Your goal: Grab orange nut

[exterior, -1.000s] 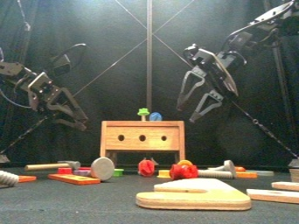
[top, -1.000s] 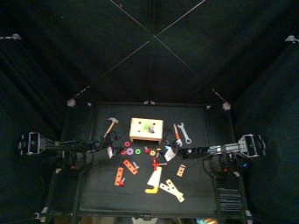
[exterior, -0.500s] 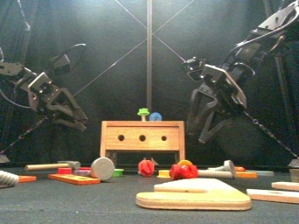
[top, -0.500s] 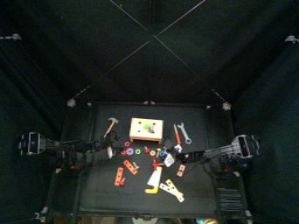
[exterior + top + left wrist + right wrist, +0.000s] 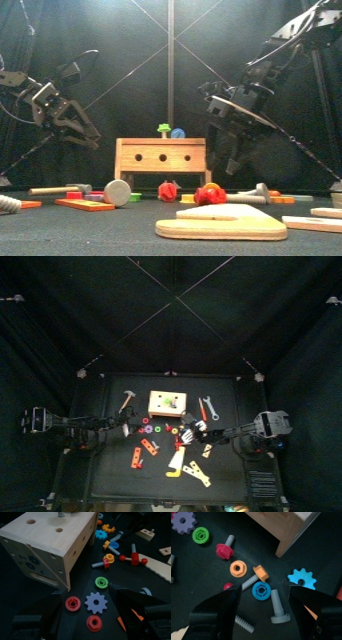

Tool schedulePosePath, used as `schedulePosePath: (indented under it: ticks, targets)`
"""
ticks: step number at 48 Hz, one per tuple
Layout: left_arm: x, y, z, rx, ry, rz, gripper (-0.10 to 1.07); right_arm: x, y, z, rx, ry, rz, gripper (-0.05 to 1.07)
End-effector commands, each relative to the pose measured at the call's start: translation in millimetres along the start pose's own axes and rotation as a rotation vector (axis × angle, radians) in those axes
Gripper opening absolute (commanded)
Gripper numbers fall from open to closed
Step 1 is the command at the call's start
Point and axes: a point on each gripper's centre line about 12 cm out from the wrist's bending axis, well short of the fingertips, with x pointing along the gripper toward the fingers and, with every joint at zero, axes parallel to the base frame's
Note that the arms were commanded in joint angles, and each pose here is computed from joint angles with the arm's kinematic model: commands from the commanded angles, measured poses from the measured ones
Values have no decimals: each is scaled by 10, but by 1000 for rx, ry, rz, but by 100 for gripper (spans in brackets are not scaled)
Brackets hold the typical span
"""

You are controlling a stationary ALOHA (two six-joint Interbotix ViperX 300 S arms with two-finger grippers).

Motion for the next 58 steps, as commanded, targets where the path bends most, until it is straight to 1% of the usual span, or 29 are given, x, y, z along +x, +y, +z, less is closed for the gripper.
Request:
schedulePosePath:
  ticks: [1, 12, 23, 31, 38, 46, 54, 58]
  targets:
    - [10, -9, 42, 4, -14, -3, 98, -4, 33, 137, 34, -20, 7, 95]
    - [-8, -5, -2, 6, -3, -3, 98, 161, 9, 176, 52, -8, -28, 95]
    - [-18, -2, -31, 7, 5, -3, 98, 293, 14, 96, 73, 33, -51, 95]
    - [-18, 9, -31, 6, 4, 2, 98, 338, 6, 59, 81, 49, -63, 95]
    - [-16, 13, -34, 6, 6, 3, 98, 336, 10, 50, 86, 54, -63, 93]
    - [-16, 13, -34, 4, 6, 3, 98, 336, 12, 50, 86, 54, -61, 84]
    - [-16, 14, -32, 5, 4, 4, 98, 333, 18, 51, 86, 54, -61, 68]
    - [-17, 13, -30, 3, 4, 4, 98, 289, 33, 76, 89, 46, -49, 61]
